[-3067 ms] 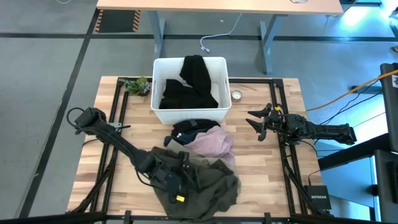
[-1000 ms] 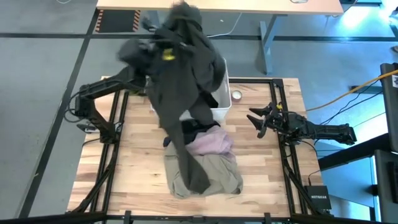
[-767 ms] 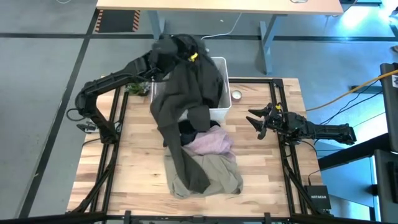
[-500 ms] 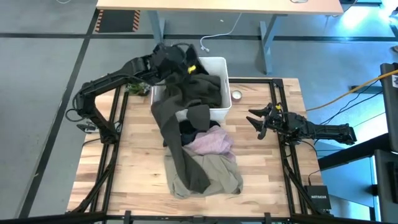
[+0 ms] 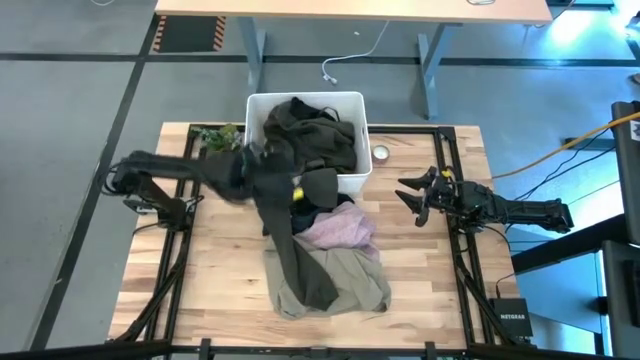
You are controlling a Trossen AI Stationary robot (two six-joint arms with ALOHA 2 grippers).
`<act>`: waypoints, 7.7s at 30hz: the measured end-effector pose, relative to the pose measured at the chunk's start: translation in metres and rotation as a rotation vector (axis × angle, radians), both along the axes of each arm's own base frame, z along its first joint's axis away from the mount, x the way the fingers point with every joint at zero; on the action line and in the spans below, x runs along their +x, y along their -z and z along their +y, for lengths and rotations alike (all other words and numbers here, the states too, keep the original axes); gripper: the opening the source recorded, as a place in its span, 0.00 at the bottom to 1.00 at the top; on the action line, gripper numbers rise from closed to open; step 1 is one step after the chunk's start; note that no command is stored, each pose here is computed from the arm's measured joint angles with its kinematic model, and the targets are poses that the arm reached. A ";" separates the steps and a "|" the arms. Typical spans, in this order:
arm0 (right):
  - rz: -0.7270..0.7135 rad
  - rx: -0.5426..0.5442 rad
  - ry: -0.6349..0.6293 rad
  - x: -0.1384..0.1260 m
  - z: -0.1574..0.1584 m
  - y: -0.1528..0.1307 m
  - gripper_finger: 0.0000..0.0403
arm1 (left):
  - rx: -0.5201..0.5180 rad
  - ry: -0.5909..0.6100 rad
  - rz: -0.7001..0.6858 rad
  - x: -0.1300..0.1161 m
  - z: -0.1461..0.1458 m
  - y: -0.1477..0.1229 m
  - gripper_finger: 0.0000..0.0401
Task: Sort clothes
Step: Put the gray jacket into the white laundry bin
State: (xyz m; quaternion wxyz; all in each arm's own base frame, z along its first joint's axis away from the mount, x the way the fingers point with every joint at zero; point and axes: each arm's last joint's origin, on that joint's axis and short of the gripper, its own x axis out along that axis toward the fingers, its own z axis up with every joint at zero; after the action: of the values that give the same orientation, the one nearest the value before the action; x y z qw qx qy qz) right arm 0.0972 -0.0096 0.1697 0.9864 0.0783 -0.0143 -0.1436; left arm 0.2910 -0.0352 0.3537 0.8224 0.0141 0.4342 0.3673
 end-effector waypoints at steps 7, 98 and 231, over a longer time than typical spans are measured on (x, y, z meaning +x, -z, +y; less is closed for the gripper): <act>0.001 -0.004 0.015 0.000 0.000 0.000 0.53 | 0.059 -0.032 0.046 -0.022 -0.039 0.036 0.43; 0.049 -0.044 0.059 0.005 -0.002 0.002 0.53 | -0.038 -0.245 -0.360 0.014 0.167 -0.055 0.24; 0.082 -0.012 0.009 0.006 0.000 0.006 0.53 | 0.278 0.204 -0.578 0.062 0.003 0.112 0.46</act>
State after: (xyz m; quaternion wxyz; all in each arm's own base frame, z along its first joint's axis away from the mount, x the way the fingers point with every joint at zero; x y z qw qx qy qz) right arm 0.1028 -0.0100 0.1636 0.9859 0.0665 0.0248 -0.1513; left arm 0.3529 -0.0323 0.2414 0.9342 0.0647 0.1251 0.3278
